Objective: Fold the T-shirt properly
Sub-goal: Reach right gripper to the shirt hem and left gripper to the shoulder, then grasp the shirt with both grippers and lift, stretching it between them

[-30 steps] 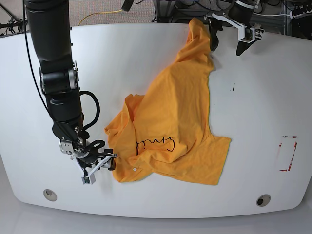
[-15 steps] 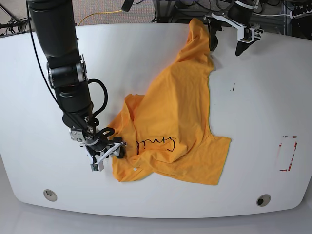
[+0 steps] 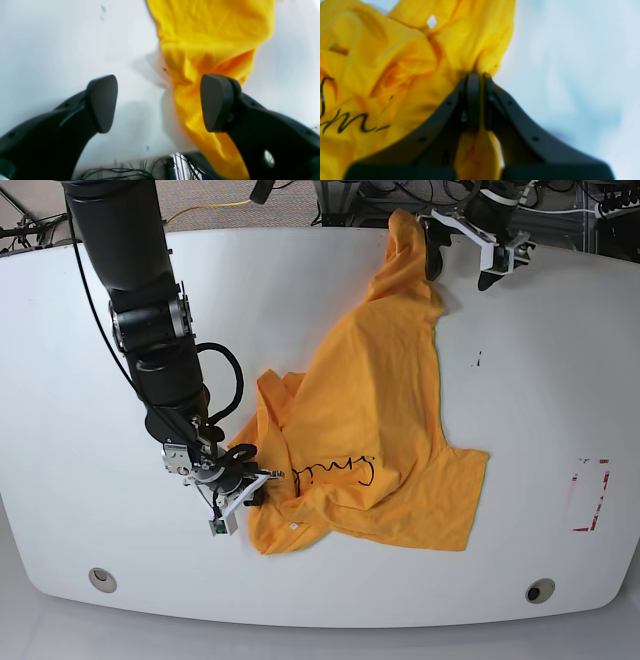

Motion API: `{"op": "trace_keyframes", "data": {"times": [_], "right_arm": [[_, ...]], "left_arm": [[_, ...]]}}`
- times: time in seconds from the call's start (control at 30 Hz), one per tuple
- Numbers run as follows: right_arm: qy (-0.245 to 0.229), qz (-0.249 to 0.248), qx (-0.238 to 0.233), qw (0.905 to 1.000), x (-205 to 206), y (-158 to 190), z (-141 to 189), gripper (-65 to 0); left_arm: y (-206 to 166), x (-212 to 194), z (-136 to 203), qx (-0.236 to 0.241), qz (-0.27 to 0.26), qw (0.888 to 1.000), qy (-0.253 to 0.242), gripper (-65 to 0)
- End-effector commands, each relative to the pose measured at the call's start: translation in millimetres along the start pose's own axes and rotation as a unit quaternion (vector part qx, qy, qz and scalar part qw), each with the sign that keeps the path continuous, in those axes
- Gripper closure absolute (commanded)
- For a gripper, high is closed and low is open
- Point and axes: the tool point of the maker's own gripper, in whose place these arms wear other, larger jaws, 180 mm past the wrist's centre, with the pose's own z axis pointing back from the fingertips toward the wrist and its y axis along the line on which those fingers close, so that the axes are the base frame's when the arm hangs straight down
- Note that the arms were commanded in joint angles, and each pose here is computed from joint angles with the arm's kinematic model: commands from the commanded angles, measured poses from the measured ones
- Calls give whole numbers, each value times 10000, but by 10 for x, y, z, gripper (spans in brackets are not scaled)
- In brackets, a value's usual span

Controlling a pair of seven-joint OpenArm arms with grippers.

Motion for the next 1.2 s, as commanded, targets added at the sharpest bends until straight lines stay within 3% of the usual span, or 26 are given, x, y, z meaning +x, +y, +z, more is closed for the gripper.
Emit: {"op": "trace_keyframes", "data": {"times": [0.0,0.33,0.63,1.17], "right_arm": [[-365,299,127,9988,387,42,142,0],[-507,623,78,9967,306,221,446,0],[-391,627,95,9972,193,233,461,0],[-384,624,96,9973,184,232,461,0]], "left_arm": [[-20,84,-12,-9,54,9999,-111,-475],[-172,227,-162,-127,193,9992,-336,-517],[-137,74,-319,-109,159,9994,296,-519],[-120,-145,-253,-93,208,9978,618,-519]]}}
